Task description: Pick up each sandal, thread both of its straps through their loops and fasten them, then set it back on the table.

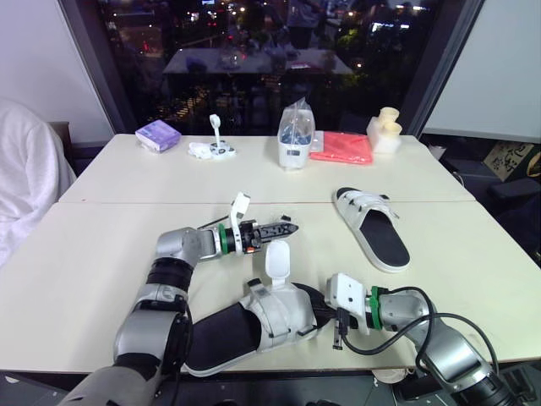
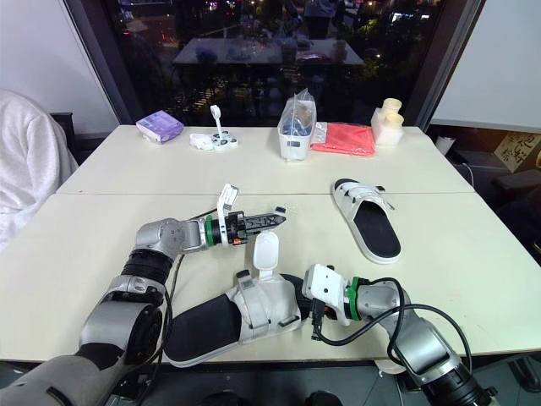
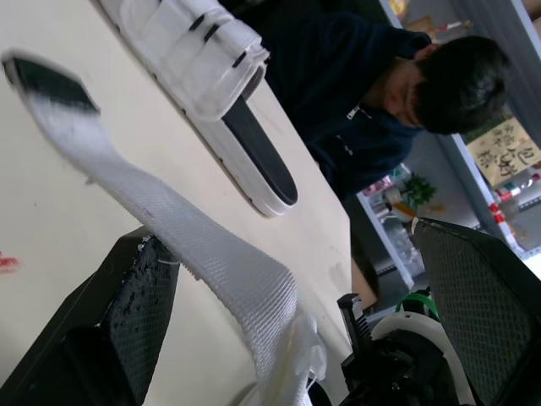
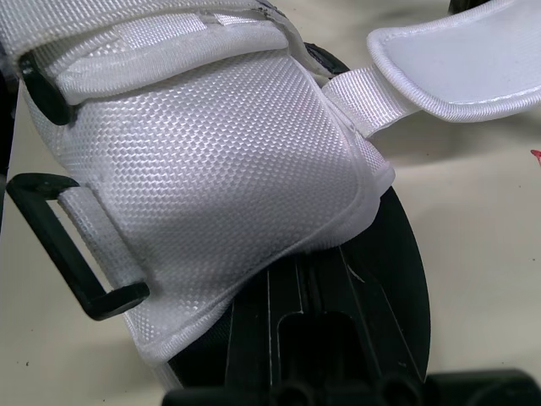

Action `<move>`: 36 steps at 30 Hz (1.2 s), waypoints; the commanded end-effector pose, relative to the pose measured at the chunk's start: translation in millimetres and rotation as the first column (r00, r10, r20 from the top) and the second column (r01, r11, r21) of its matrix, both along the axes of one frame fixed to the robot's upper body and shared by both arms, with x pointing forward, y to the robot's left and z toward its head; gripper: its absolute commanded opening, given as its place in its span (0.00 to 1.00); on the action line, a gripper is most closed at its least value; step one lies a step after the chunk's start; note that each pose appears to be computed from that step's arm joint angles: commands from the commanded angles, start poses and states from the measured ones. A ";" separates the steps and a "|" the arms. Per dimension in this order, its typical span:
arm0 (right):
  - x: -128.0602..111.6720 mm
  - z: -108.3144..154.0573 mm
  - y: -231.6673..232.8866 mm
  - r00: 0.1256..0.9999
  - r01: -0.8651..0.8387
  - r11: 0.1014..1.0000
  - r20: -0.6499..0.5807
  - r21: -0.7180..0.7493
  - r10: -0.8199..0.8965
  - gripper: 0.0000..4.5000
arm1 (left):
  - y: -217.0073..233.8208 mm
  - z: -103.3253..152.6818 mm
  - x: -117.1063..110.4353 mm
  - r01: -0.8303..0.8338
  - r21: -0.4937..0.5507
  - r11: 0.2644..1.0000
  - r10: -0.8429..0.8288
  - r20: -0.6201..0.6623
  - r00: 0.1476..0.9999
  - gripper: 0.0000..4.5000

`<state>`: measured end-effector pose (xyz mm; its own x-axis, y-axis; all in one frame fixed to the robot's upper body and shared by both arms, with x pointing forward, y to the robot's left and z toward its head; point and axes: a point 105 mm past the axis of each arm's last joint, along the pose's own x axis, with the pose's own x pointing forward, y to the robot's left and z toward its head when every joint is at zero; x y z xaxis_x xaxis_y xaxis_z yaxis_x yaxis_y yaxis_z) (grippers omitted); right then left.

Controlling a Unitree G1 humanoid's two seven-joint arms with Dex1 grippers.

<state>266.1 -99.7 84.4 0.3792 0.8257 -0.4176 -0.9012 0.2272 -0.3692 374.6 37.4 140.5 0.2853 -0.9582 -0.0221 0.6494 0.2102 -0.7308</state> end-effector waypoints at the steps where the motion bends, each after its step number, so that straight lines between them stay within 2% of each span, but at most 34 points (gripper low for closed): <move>1: -2.2 -7.8 -0.9 1.000 -0.001 0.999 -0.017 -0.034 0.001 0.00 | -4.4 6.2 2.5 0.000 -0.029 1.000 -0.001 -0.013 1.000 0.99; 8: -2.6 -8.3 -0.5 1.000 0.001 0.999 -0.013 -0.038 -0.001 0.00 | -8.4 -14.8 4.9 -0.032 -0.030 0.999 0.028 -0.118 0.993 0.99; 13: -3.6 -9.8 -1.0 1.000 0.003 0.999 -0.013 -0.043 -0.004 0.00 | -7.0 -3.6 21.0 -0.134 -0.112 0.985 0.113 -0.182 0.977 0.99; 29: -4.8 -11.8 -2.1 1.000 0.006 0.999 -0.010 -0.052 -0.007 0.00 | -2.6 16.9 31.6 -0.160 -0.166 0.973 0.135 -0.152 0.979 0.99; 32: -4.4 -11.7 -2.2 1.000 0.007 0.999 -0.010 -0.051 -0.008 0.00 | 1.8 21.5 31.3 -0.149 -0.173 0.974 0.127 -0.133 0.983 0.81; 36: -4.4 -12.0 -2.4 1.000 0.006 0.999 -0.012 -0.052 -0.007 0.00 | 7.3 25.5 30.3 -0.134 -0.174 0.976 0.117 -0.104 0.988 0.37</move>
<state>265.1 -99.0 84.3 0.3917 0.8196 -0.4182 -0.8917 0.2260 -0.3923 403.1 44.8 147.2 0.4291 -0.9000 0.0761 0.4891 0.1607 -0.8573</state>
